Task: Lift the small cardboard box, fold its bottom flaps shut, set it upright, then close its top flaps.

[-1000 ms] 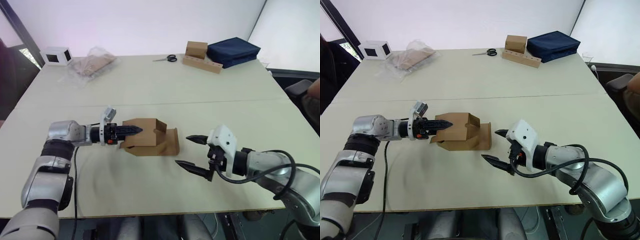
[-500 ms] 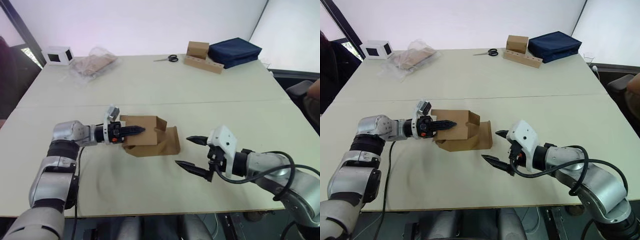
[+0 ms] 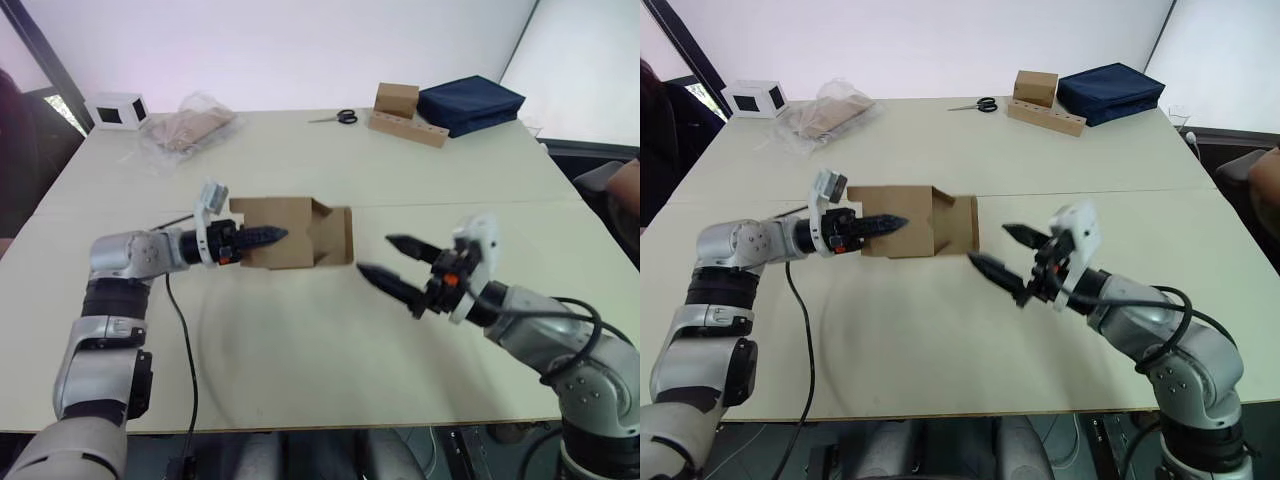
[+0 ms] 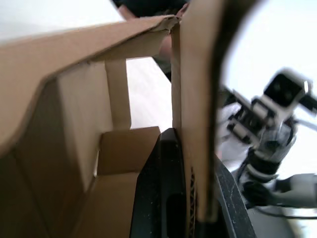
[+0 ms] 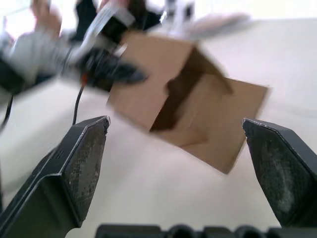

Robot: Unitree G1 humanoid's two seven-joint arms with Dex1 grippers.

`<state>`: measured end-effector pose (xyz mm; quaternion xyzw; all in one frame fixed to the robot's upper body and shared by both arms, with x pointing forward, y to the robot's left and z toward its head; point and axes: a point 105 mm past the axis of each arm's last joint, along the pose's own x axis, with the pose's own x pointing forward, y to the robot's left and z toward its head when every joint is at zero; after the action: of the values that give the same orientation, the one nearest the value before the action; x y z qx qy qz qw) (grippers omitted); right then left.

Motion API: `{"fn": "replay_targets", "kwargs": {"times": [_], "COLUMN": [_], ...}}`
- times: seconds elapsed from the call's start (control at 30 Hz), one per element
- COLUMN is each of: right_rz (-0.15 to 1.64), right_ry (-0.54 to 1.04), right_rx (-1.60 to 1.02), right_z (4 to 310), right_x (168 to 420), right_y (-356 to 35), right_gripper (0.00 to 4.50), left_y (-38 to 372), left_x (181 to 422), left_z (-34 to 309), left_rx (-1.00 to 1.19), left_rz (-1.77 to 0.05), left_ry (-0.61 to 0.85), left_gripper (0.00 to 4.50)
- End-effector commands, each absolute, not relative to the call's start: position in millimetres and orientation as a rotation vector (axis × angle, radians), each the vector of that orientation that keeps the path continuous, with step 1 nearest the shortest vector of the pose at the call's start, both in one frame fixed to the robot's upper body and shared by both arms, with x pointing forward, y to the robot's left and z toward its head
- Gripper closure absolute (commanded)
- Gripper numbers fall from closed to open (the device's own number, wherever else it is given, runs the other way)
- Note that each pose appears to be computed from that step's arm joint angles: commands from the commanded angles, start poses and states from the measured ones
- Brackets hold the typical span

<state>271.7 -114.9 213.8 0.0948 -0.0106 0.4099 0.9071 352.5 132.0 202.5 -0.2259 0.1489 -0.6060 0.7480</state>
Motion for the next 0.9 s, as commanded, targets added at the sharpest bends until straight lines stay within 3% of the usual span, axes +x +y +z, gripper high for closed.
{"fn": "replay_targets", "kwargs": {"times": [0.03,0.3,0.33,0.43,0.67,0.9], "right_rz": [0.831,0.812,0.82,0.833,0.851,0.901], "right_ry": [-0.155,-0.388,-0.407,-0.436,-0.432,-0.421], "right_rx": [0.347,0.541,0.526,0.478,0.394,0.364], "right_z": [245.4,311.8,317.2,325.0,322.4,325.5], "right_x": [278.0,304.8,304.8,304.8,313.1,315.2], "right_y": [-119.6,-120.8,-120.1,-116.2,-108.3,-94.1], "right_gripper": [0.0,0.0,0.55,1.45,4.32,4.43], "left_y": [128.6,105.1,103.8,102.0,100.2,102.6], "left_x": [351.4,349.5,347.7,342.7,326.9,323.9], "left_z": [253.7,291.9,294.4,300.1,304.8,304.9], "left_rx": [-0.32,-0.212,-0.208,-0.205,-0.196,-0.188], "left_rz": [-1.387,-1.407,-1.416,-1.438,-1.514,-1.52], "left_ry": [0.113,-0.11,-0.121,-0.137,-0.137,-0.132], "left_gripper": [4.47,4.47,4.5,4.5,4.5,4.5]}}
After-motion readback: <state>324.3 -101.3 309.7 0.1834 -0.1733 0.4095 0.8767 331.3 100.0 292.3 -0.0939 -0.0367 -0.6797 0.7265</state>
